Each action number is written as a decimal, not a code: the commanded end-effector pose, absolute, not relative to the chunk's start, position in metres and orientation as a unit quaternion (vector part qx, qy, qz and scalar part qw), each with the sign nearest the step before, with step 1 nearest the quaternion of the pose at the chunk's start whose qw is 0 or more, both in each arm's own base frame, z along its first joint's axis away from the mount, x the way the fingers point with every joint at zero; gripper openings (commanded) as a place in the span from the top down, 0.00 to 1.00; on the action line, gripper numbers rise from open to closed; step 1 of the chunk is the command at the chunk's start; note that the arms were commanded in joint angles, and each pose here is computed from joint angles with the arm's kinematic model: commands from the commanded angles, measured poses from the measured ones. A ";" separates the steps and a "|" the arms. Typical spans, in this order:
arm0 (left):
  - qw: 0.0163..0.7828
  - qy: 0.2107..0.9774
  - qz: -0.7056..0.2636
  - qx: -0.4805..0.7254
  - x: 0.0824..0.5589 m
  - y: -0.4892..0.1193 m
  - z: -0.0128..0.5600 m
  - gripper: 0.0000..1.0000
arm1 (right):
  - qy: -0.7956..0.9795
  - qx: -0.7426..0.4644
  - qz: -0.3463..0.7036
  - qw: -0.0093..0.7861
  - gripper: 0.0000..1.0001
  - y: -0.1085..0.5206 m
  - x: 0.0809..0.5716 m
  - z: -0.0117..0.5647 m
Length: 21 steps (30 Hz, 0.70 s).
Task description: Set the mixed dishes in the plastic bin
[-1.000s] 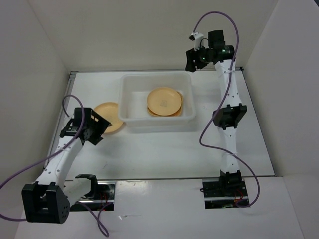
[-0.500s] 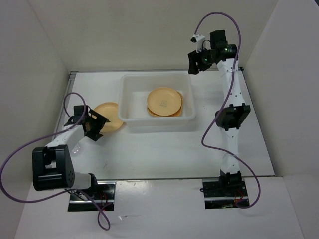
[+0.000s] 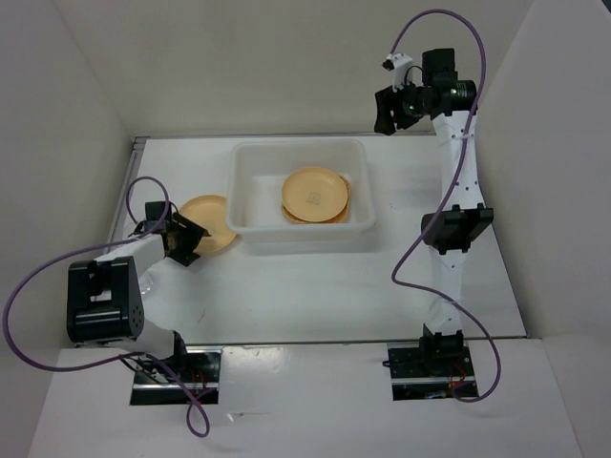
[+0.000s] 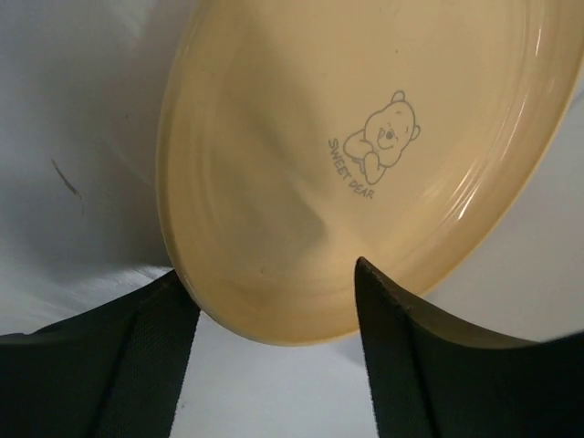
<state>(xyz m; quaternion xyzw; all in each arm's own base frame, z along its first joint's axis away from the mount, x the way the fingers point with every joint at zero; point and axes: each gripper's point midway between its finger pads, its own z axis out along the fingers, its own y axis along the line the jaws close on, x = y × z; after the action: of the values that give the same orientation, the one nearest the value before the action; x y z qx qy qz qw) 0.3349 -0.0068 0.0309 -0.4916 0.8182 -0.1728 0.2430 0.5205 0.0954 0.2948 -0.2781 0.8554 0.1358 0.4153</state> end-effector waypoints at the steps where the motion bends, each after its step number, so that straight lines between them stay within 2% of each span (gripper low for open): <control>1: 0.239 0.818 -0.154 -0.500 0.331 0.000 0.017 0.29 | 0.848 -0.281 0.134 0.430 0.32 0.093 0.505 0.319; 4: 0.245 0.817 -0.151 -0.500 0.333 0.001 0.018 0.41 | 0.849 -0.279 0.137 0.427 0.32 0.090 0.503 0.318; 8: 0.244 0.817 -0.145 -0.502 0.340 0.004 0.016 0.65 | 0.852 -0.276 0.142 0.422 0.32 0.087 0.501 0.316; 9: 0.246 0.816 -0.146 -0.502 0.344 0.005 0.017 0.75 | 0.855 -0.272 0.142 0.419 0.32 0.083 0.502 0.313; 12: 0.242 0.814 -0.141 -0.508 0.346 0.007 0.019 0.89 | 0.855 -0.273 0.148 0.415 0.32 0.084 0.501 0.311; 13: 0.244 0.814 -0.136 -0.510 0.346 0.009 0.018 1.00 | 0.853 -0.273 0.146 0.419 0.32 0.084 0.499 0.315; 21: 0.271 0.799 -0.138 -0.518 0.377 0.012 0.057 1.00 | 0.857 -0.275 0.160 0.406 0.32 0.088 0.498 0.306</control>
<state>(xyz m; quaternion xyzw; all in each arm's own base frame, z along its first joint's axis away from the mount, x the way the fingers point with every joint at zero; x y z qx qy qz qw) 0.3608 0.0061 0.0370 -0.5121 0.8092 -0.1425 0.2503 0.5137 0.0850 0.2750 -0.2658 0.8713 0.1530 0.3832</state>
